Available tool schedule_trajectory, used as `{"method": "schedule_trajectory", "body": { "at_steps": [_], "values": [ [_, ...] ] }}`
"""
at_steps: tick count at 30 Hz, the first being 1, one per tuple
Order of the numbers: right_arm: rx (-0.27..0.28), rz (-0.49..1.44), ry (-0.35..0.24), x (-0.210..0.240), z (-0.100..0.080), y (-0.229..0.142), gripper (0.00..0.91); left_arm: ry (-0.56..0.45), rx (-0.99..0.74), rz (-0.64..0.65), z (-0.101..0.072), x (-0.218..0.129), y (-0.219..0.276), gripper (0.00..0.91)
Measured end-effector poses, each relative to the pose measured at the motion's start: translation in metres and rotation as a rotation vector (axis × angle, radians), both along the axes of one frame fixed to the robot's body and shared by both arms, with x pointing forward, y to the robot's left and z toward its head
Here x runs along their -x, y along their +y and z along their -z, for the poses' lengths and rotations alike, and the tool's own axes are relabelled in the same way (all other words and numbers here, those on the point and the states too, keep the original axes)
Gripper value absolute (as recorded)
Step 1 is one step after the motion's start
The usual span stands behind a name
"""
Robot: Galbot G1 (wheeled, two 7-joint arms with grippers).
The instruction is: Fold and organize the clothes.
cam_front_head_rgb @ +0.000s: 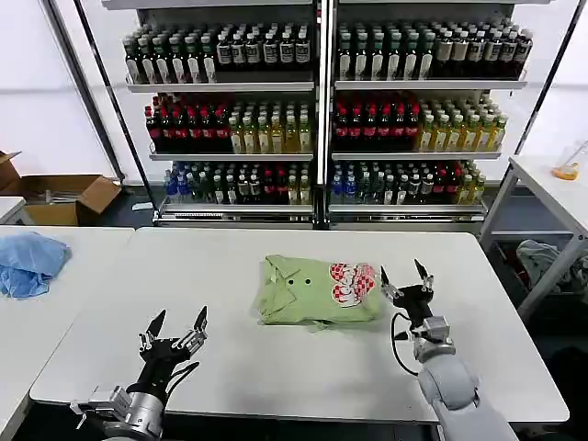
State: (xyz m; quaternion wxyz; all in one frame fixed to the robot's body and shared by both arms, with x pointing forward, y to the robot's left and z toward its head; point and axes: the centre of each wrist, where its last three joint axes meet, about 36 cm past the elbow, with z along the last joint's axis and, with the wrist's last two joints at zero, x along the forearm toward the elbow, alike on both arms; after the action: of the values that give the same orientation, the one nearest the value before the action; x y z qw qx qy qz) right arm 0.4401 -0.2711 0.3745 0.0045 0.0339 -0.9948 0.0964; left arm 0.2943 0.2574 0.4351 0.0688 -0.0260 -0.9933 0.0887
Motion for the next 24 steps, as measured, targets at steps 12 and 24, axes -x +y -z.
{"method": "schedule_trajectory", "body": {
  "at_steps": [12, 24],
  "values": [
    [-0.078, 0.0, 0.0, 0.104, -0.021, 0.009, 0.907, -0.034, -0.064, 0.005, 0.0, 0.007, -0.005, 0.907],
    [-0.102, 0.018, 0.018, 0.154, -0.039, 0.018, 0.907, -0.046, -0.091, 0.018, -0.004, 0.015, -0.001, 0.907]
  ]
}}
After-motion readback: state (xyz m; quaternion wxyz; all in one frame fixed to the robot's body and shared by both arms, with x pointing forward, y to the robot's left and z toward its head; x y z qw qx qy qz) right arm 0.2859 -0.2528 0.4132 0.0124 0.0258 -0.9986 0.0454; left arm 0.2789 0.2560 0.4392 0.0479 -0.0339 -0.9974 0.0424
